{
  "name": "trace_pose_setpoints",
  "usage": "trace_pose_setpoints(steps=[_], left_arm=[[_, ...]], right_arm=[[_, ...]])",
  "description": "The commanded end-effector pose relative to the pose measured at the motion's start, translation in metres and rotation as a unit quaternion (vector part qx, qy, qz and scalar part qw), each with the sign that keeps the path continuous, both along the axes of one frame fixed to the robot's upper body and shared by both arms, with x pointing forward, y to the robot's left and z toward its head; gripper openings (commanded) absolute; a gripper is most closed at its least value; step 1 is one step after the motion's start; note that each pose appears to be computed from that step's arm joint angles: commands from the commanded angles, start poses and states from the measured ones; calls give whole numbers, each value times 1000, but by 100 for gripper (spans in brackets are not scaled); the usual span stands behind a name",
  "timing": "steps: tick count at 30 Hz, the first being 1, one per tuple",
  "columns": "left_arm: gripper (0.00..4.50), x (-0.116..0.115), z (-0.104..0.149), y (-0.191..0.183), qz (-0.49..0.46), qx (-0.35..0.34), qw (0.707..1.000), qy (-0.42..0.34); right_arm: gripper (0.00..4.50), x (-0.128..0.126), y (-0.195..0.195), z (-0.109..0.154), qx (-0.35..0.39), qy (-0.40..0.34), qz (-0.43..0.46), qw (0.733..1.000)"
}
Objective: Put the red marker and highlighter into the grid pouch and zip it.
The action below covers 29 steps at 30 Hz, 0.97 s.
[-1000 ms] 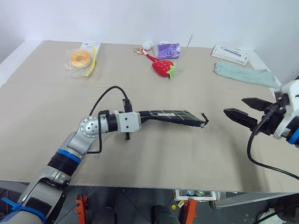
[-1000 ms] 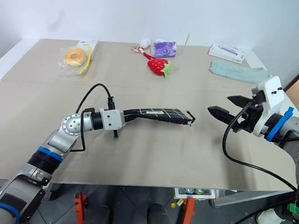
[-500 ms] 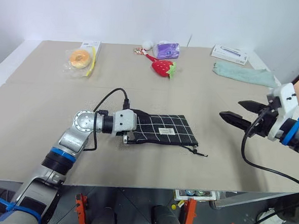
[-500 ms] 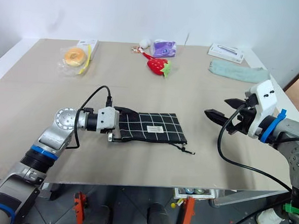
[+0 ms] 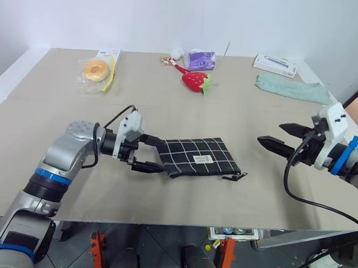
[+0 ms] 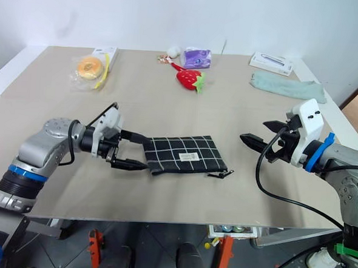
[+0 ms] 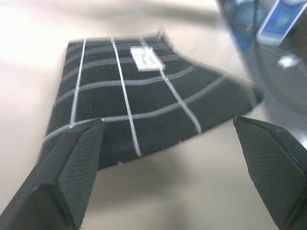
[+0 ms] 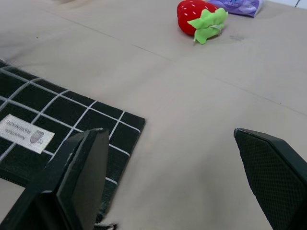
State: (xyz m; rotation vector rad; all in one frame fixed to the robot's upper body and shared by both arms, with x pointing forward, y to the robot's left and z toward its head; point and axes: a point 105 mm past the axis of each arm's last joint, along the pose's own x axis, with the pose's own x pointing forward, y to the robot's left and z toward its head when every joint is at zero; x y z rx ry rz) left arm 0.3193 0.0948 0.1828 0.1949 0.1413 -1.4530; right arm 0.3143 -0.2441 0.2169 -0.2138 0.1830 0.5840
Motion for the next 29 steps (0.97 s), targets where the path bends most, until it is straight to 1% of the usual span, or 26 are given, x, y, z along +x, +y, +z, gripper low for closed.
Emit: trace_pose_setpoints(steps=[1,2,3,5,7,9,10,11,12,14,19,22,25,29], left_arm=[[443,4,32,8,25,-65,998,4],[443,5,34,10,30,-72,997,9],[443,11,37,14,58,-83,995,8],[443,32,40,27,146,-96,985,-8],[443,47,42,39,208,-105,972,-20],[443,66,46,65,301,-105,946,-59],[443,72,47,75,332,-106,935,-71],[443,75,42,89,365,-95,923,-80],[443,76,35,102,390,-79,913,-86],[443,71,23,119,415,-55,904,-89],[443,49,11,144,446,-37,891,-75],[443,39,8,151,453,-28,888,-71],[443,35,7,156,461,-22,884,-71],[443,27,5,151,448,-22,892,-59]], right_arm=[[450,-2,1,10,-8,-23,2,1000],[450,-2,1,10,-9,-22,1,1000],[450,-1,-2,9,-10,-19,-5,1000],[450,3,-8,5,-18,-11,-23,1000],[450,7,-14,2,-23,-6,-40,999],[450,13,-22,-2,-22,0,-55,998],[450,15,-24,-4,-21,4,-58,998],[450,18,-26,-8,-22,12,-62,998],[450,21,-28,-12,-23,18,-62,998],[450,26,-31,-18,-24,28,-63,997],[450,40,-33,-23,-30,39,-52,997],[450,47,-29,-24,-34,39,-37,998],[450,51,-27,-21,-36,35,-31,998],[450,53,-29,-18,-35,28,-31,998]])
